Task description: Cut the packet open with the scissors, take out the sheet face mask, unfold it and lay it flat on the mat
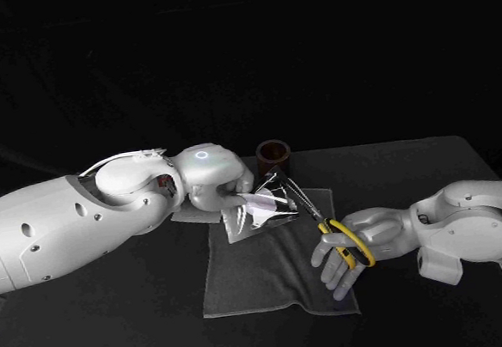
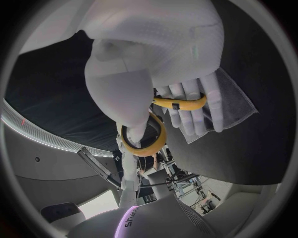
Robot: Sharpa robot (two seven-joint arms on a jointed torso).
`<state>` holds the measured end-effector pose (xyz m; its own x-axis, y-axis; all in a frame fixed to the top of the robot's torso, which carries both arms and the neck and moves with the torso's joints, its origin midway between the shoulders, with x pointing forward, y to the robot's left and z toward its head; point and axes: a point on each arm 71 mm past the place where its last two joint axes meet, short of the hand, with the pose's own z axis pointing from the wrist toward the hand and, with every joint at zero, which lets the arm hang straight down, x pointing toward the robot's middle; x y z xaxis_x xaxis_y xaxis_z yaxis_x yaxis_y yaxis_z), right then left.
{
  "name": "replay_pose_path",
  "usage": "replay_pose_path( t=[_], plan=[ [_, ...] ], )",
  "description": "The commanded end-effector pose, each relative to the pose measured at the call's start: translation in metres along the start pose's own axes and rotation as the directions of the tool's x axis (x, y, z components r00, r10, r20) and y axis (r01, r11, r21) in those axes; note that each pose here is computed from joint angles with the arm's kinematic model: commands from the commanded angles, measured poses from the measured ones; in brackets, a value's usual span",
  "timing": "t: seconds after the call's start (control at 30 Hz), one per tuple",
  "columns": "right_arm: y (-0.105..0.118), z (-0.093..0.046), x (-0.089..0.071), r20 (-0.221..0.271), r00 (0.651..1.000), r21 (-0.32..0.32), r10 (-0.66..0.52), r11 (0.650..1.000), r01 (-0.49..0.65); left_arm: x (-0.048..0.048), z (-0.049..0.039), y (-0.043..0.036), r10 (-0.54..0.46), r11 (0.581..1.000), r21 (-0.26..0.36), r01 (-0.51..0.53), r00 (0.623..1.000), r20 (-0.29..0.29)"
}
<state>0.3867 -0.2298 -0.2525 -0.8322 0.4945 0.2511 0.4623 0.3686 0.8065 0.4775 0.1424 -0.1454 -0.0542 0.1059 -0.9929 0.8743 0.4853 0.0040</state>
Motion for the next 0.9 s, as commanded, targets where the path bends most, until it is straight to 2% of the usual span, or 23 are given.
replay_pose_path(
  t=[0.03, 0.67, 0.9],
  plan=[
    [-0.001, 0.001, 0.0, -0.017, 1.0, 0.009, -0.009, 1.0, 0.009, -0.001, 0.0013, -0.003, 0.008, 1.0, 0.021, -0.008, 1.0, 0.006],
    [0.004, 0.007, 0.001, -0.023, 0.999, 0.008, -0.027, 1.0, 0.028, -0.0017, 0.0053, -0.0127, 0.002, 0.999, 0.053, -0.002, 1.0, 0.001],
    [0.006, 0.007, -0.002, -0.009, 0.999, 0.005, -0.032, 0.999, 0.032, -0.002, 0.0068, -0.0157, 0.001, 0.998, 0.064, -0.001, 1.0, 0.0]
  ],
)
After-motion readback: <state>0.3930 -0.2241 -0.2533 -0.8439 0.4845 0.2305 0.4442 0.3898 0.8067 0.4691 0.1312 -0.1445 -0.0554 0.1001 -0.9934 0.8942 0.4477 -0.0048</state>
